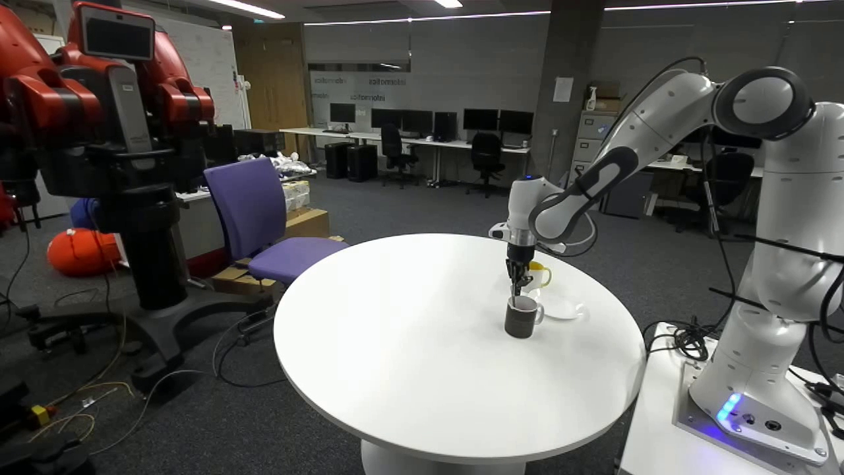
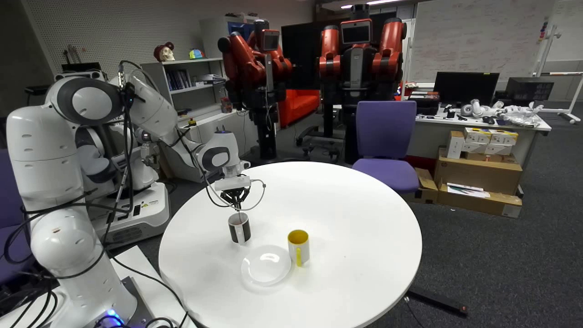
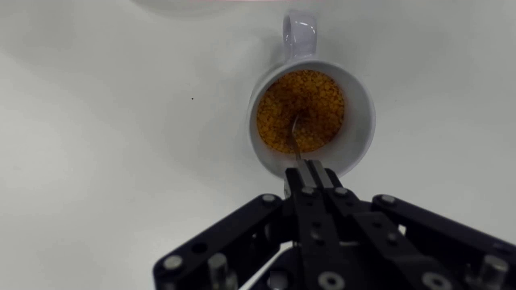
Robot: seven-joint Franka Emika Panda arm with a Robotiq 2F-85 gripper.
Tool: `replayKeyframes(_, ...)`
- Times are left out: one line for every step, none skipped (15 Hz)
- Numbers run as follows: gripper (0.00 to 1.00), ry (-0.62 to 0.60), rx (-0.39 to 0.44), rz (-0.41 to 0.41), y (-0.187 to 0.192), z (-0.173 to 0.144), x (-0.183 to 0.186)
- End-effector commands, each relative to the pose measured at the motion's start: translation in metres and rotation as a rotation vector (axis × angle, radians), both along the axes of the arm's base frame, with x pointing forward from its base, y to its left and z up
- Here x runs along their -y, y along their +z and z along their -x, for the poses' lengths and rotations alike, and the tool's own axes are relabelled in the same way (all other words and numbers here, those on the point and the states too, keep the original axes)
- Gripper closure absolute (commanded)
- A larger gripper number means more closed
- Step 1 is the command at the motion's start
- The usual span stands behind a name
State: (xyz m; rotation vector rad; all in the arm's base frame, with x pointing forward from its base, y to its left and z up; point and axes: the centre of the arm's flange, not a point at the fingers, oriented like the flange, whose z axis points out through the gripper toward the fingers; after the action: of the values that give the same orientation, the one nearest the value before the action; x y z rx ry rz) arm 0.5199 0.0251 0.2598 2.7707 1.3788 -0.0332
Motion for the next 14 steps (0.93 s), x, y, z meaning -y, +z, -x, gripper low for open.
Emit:
replayKeyframes(1.0, -0.014, -0.005, 0.023, 0.017, 0.012, 0.013)
replayKeyframes(1.0, -0.019, -0.008, 0.024, 0.017, 0.014, 0.016)
replayKeyframes(1.0, -0.022, -0.012, 0.024, 0.018, 0.017, 0.018)
replayKeyframes(1.0, -0.026, -0.018, 0.021, 0.018, 0.019, 0.02)
replayKeyframes(1.0, -0.029, -0.029, 0.017, 0.017, 0.022, 0.021)
replayKeyframes(1.0, -0.029, -0.04, 0.013, 0.016, 0.024, 0.02)
replayKeyframes(1.0, -0.025, -0.047, 0.009, 0.015, 0.025, 0.018)
replayKeyframes(1.0, -0.017, -0.051, 0.005, 0.015, 0.026, 0.014)
replayKeyframes(1.0, -0.01, -0.051, 0.004, 0.015, 0.025, 0.012)
replayKeyframes(1.0, -0.006, -0.049, 0.002, 0.015, 0.024, 0.01)
replayKeyframes(1.0, -0.002, -0.046, 0.001, 0.015, 0.021, 0.007)
replayKeyframes(1.0, 0.0, -0.044, 0.001, 0.014, 0.019, 0.006)
replayKeyframes(1.0, -0.001, -0.042, 0.005, 0.013, 0.018, 0.006)
replayKeyframes(1.0, -0.007, -0.042, 0.011, 0.013, 0.016, 0.008)
